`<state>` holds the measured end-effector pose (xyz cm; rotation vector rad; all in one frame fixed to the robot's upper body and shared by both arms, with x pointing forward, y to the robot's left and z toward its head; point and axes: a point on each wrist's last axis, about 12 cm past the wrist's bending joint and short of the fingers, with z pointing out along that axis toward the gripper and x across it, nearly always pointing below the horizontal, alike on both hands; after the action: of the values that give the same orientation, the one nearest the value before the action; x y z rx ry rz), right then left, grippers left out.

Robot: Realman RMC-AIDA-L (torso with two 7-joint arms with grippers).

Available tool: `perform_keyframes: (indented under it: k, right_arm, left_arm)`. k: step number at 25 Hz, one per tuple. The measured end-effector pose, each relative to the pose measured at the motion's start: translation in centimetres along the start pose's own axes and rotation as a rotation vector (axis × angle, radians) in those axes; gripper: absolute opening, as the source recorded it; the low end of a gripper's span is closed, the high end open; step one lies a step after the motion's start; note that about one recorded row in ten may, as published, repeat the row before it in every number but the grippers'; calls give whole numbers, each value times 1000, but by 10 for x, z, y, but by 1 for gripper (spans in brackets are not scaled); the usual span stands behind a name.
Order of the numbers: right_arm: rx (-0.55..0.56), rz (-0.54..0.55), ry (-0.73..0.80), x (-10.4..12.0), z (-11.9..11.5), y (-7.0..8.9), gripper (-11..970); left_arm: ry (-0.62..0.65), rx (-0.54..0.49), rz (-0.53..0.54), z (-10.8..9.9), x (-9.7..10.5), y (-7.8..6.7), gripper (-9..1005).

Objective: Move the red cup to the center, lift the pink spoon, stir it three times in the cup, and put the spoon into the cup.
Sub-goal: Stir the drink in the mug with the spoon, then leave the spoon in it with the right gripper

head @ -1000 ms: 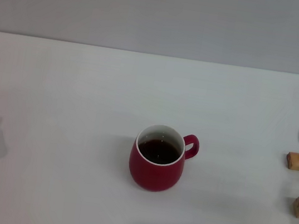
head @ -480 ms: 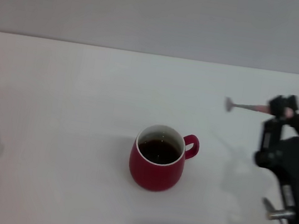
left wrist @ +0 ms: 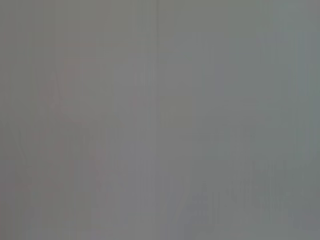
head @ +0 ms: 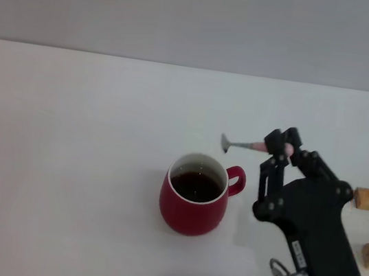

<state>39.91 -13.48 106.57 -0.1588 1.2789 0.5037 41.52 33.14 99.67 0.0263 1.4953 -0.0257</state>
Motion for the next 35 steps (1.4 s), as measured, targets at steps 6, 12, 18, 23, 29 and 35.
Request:
perform_keyframes:
  k: [6, 12, 18, 23, 29, 35]
  right_arm:
    - [-7, 16, 39, 5, -6, 8, 75]
    - [-18, 19, 68, 8, -10, 11, 74]
    - [-32, 20, 111, 13, -11, 14, 74]
    - [-43, 21, 138, 17, -11, 16, 75]
    - [-61, 19, 162, 20, -11, 17, 75]
    - [-71, 15, 191, 24, -12, 18, 74]
  left_arm:
    - [1, -6, 0, -2, 0, 1, -2]
    - [1, -8, 0, -3, 0, 1, -2]
    - [0, -9, 0, -4, 0, 1, -2]
    - [1, -9, 0, -5, 0, 1, -2]
    - [1, -9, -1, -5, 0, 1, -2]
    - [1, -9, -1, -5, 0, 1, -2]
